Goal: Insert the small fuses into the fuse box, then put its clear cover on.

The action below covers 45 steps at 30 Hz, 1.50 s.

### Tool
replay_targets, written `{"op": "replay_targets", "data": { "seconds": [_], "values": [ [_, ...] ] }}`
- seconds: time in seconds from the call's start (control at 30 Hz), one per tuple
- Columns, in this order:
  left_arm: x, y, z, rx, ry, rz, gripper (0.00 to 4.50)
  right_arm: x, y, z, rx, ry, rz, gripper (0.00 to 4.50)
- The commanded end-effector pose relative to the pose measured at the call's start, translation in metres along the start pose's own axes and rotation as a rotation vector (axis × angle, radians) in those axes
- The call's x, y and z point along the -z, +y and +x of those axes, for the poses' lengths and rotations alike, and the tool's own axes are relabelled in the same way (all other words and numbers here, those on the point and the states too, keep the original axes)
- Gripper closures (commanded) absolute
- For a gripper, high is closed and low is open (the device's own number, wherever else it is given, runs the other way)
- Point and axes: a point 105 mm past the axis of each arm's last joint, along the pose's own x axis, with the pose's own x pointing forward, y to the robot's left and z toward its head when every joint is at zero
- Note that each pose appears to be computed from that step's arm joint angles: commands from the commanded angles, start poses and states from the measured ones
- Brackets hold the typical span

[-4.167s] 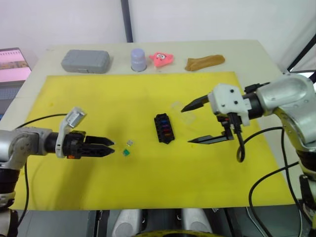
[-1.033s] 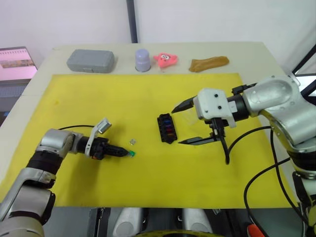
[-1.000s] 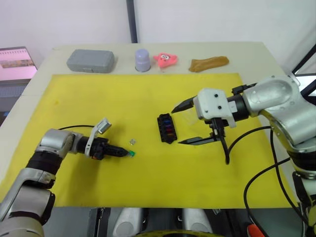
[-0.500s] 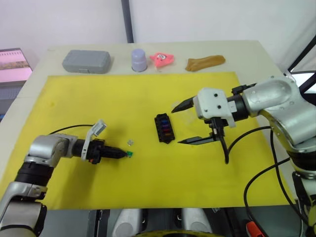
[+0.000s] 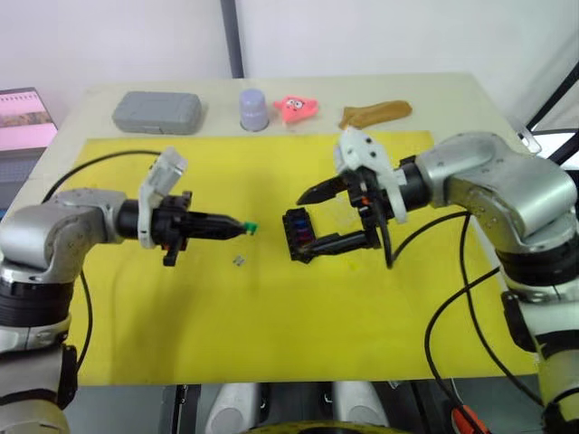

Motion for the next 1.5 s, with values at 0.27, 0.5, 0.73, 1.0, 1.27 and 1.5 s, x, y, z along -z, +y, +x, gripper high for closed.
{"op": "replay_targets", "data": {
  "seconds": [0.27, 0.5, 0.73, 1.0, 1.27, 1.5],
  "values": [
    [-0.040, -0.018, 0.016, 0.074, -0.025, 0.203, 4.50, -0.038, -0.001, -0.018, -0.040, -0.106, 0.092, 1.79],
    [-0.042, -0.016, 0.019, 0.081, -0.025, 0.218, 4.50, -0.040, 0.005, -0.014, -0.066, -0.113, 0.131, 2.27],
    [-0.041, -0.017, 0.019, 0.080, -0.022, 0.223, 4.50, -0.042, 0.013, -0.006, -0.100, -0.117, 0.142, 2.27],
    [-0.041, -0.018, 0.020, 0.076, -0.020, 0.224, 4.50, -0.043, 0.015, 0.001, -0.114, -0.123, 0.139, 2.27],
    [-0.040, -0.018, 0.019, 0.073, -0.021, 0.222, 4.50, -0.043, 0.016, 0.003, -0.118, -0.120, 0.132, 3.07],
    [-0.040, -0.018, 0.019, 0.072, -0.019, 0.223, 4.50, -0.043, 0.016, 0.004, -0.118, -0.115, 0.129, 4.44]
  ]
}}
